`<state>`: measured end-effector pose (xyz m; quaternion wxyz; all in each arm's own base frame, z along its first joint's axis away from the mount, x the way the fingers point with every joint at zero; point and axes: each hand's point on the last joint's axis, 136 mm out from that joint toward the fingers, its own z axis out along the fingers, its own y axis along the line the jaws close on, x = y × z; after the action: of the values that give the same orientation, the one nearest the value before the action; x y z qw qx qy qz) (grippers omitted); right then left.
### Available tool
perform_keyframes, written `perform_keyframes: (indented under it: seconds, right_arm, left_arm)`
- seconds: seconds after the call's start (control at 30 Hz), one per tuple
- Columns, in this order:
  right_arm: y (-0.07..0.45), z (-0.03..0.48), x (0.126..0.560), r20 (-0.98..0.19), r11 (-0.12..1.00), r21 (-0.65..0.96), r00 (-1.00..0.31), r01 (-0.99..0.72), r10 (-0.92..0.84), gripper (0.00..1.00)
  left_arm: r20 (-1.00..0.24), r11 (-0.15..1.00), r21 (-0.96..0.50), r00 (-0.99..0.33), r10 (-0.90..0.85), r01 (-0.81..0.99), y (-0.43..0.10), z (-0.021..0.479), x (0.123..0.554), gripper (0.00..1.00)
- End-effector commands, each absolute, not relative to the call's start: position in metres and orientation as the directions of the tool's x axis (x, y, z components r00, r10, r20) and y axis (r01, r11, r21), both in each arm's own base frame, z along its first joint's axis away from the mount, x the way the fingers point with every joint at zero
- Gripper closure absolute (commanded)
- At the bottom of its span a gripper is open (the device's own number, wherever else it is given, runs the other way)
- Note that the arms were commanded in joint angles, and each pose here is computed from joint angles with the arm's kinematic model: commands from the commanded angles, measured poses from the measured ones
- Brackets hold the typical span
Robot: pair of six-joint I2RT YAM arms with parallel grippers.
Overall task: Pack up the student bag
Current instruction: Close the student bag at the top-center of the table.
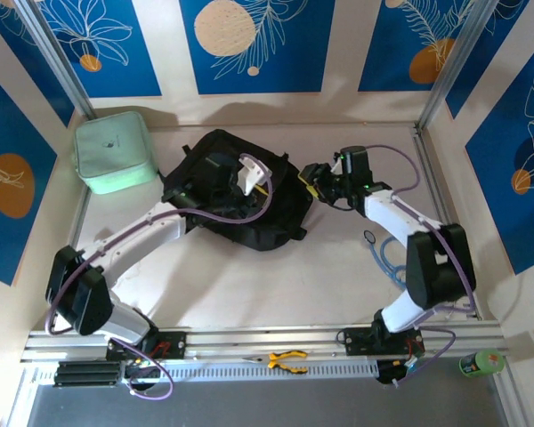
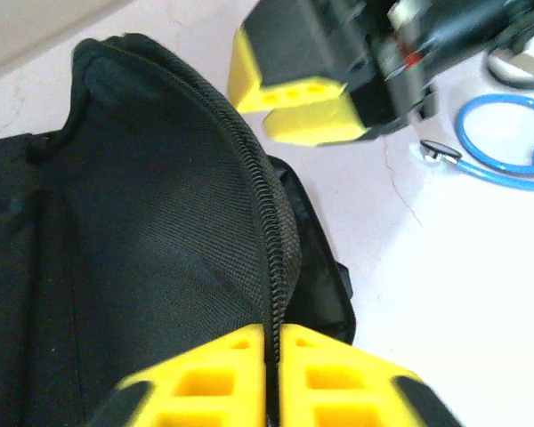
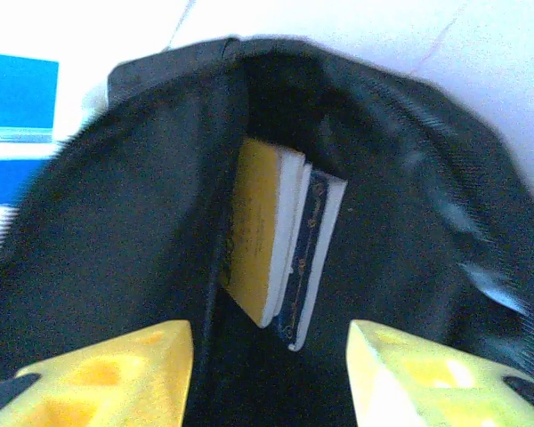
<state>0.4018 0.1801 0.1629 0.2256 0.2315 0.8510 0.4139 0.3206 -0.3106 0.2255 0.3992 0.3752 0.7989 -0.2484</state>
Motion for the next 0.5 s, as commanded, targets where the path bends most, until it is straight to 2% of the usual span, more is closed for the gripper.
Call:
perform_keyframes:
  seconds: [0.0, 0.03, 0.07, 0.17, 0.23, 0.37, 0.47]
  right_arm:
    - [0.148, 0.147, 0.379, -0.194, 0.616, 0.72, -0.761, 0.318, 0.62, 0.46]
    - [0.143, 0.151, 0.377, -0.208, 0.623, 0.713, -0.752, 0.321, 0.625, 0.45]
    - [0.138, 0.154, 0.376, -0.221, 0.631, 0.706, -0.747, 0.321, 0.627, 0.45]
    - [0.129, 0.164, 0.37, -0.274, 0.668, 0.68, -0.741, 0.302, 0.613, 0.41]
    - [0.127, 0.17, 0.367, -0.304, 0.691, 0.665, -0.743, 0.282, 0.596, 0.36]
    - [0.133, 0.183, 0.363, -0.358, 0.732, 0.643, -0.758, 0.224, 0.546, 0.25]
    - [0.143, 0.192, 0.361, -0.398, 0.76, 0.627, -0.768, 0.172, 0.502, 0.21]
  left_arm:
    - [-0.843, 0.573, -0.182, -0.427, 0.327, 0.799, -0.328, 0.241, 0.325, 0.61]
    - [-0.834, 0.584, -0.204, -0.452, 0.317, 0.786, -0.329, 0.237, 0.327, 0.48]
    - [-0.825, 0.588, -0.218, -0.469, 0.315, 0.779, -0.329, 0.233, 0.327, 0.39]
    - [-0.809, 0.656, -0.216, -0.508, 0.295, 0.723, -0.315, 0.227, 0.332, 0.23]
    - [-0.804, 0.72, -0.21, -0.536, 0.258, 0.662, -0.298, 0.224, 0.337, 0.16]
    - [-0.765, 0.838, -0.271, -0.634, 0.111, 0.474, -0.252, 0.211, 0.348, 0.11]
    - [-0.686, 0.888, -0.366, -0.725, -0.055, 0.28, -0.214, 0.189, 0.349, 0.11]
